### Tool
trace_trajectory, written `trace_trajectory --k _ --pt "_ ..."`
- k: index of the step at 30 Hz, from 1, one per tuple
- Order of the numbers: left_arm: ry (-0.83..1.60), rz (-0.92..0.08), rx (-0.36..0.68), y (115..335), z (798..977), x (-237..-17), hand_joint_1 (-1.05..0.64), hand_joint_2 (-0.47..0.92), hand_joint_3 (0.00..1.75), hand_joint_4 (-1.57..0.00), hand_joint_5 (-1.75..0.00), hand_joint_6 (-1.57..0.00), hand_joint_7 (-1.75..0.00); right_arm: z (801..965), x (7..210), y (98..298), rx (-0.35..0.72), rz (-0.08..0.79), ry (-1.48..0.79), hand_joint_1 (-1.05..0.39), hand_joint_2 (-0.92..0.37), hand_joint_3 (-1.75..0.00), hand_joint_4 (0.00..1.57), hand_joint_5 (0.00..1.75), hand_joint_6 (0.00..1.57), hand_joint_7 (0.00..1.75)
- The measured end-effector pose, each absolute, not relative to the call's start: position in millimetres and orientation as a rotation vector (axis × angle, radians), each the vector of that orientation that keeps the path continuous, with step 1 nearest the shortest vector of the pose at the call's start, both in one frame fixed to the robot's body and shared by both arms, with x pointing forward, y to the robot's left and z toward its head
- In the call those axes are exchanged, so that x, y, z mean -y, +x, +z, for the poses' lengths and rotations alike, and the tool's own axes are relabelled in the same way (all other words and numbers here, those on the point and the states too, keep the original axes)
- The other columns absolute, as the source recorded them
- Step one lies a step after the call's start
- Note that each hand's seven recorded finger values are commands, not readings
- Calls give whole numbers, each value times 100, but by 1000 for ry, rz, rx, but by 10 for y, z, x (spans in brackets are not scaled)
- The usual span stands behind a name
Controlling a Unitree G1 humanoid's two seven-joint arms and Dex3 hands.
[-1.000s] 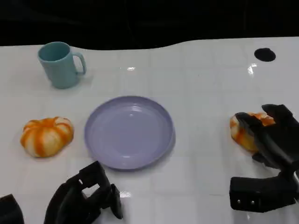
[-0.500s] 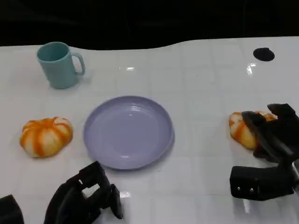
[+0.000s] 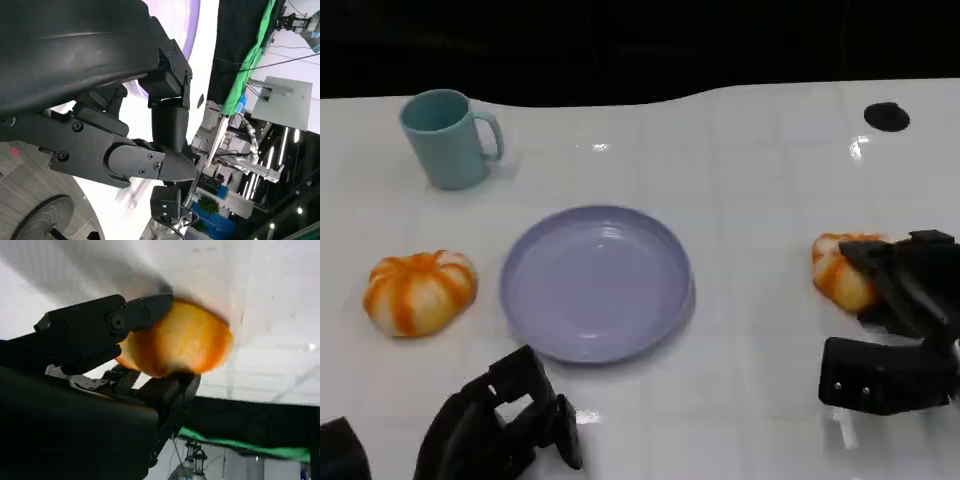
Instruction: Grasp the bread from the table and place it into the plate.
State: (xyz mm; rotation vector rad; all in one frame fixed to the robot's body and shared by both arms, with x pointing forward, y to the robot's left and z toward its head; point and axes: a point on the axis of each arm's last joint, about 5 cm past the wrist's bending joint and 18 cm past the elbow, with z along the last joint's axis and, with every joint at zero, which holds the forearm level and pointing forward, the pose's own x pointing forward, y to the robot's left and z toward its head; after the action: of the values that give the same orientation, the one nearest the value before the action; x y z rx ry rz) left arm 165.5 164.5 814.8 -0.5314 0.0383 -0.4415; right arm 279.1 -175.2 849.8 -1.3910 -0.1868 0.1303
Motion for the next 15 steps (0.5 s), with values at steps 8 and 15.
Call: trace_trajectory --k 8,15 --pt "-532 -440 -41 1646 8143 -1645 -64 92 22 -78 -175 -65 -164 8455 1723 2781 259 90 -1368 -15 -92 -4 86 175 68 169" --pt "-533 -440 -43 1640 8140 -1645 -64 92 22 -78 -175 -65 -163 8435 1677 2767 318 56 -1336 -12 -86 -3 94 175 85 146"
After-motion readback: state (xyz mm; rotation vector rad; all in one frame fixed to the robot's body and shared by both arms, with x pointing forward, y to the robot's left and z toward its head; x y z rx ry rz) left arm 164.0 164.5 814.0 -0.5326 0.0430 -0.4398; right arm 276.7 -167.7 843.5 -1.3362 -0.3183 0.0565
